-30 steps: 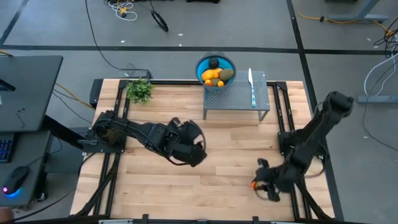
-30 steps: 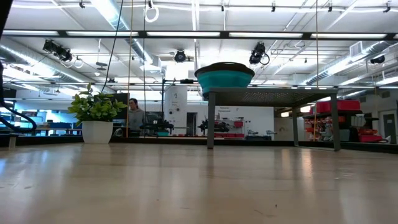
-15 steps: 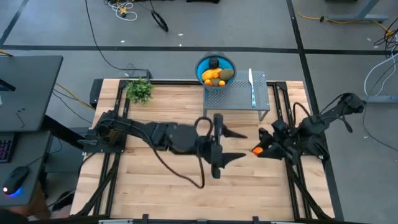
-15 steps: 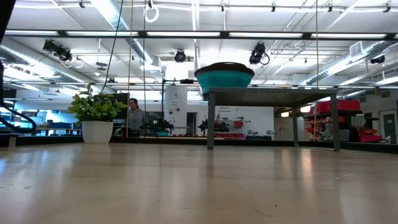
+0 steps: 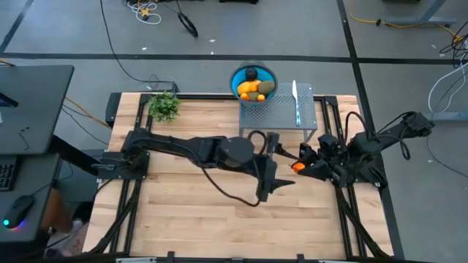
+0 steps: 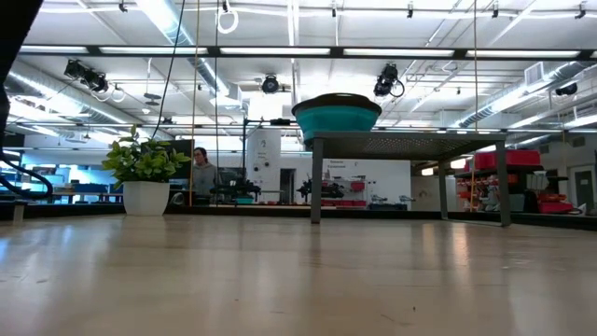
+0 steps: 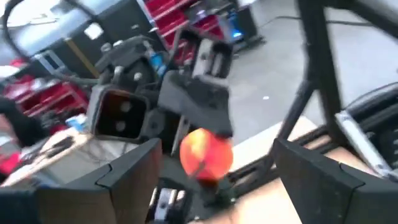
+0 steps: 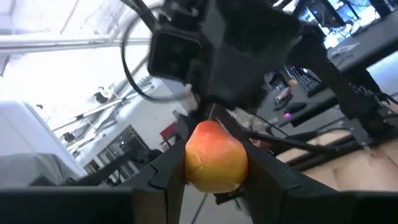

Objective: Pick & Place Fruit
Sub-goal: Put the pear into the strainer bowl

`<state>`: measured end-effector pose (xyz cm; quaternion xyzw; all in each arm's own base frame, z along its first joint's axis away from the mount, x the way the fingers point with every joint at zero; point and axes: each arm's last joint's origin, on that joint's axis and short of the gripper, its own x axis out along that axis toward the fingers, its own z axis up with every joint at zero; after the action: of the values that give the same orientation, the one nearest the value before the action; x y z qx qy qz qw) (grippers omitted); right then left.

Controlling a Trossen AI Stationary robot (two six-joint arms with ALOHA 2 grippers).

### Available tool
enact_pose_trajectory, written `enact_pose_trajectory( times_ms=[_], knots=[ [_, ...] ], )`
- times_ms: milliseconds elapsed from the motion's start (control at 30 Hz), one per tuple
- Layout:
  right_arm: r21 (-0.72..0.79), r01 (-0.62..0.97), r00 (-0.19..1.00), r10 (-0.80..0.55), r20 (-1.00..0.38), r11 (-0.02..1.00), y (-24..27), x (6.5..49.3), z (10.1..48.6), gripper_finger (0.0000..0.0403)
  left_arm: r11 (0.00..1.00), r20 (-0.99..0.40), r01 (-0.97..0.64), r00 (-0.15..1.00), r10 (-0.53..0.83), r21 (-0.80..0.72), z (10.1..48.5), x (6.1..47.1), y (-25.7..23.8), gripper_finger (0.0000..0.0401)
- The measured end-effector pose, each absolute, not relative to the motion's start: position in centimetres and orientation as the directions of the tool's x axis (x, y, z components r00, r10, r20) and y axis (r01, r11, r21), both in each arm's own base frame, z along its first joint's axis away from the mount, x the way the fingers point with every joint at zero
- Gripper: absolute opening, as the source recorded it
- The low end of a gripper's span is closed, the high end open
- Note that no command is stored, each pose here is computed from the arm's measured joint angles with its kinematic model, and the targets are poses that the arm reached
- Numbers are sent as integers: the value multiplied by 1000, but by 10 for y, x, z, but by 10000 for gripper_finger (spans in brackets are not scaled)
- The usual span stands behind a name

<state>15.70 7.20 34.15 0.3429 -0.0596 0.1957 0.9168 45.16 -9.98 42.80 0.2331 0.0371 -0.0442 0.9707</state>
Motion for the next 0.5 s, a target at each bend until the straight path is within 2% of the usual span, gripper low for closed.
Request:
enact_pose_trajectory(
  times_ms=[133,300,500],
  knots=[
    [606,-402,916,316,249,687,72,157,342,137,906,-90,30,996,9,423,419,461,-100,302],
    [606,-396,918,317,238,690,73,159,340,137,924,-85,36,996,-4,380,410,468,-103,274],
    [606,-394,919,318,235,691,73,160,340,137,926,-73,40,997,-13,376,412,467,-103,222]
  ],
)
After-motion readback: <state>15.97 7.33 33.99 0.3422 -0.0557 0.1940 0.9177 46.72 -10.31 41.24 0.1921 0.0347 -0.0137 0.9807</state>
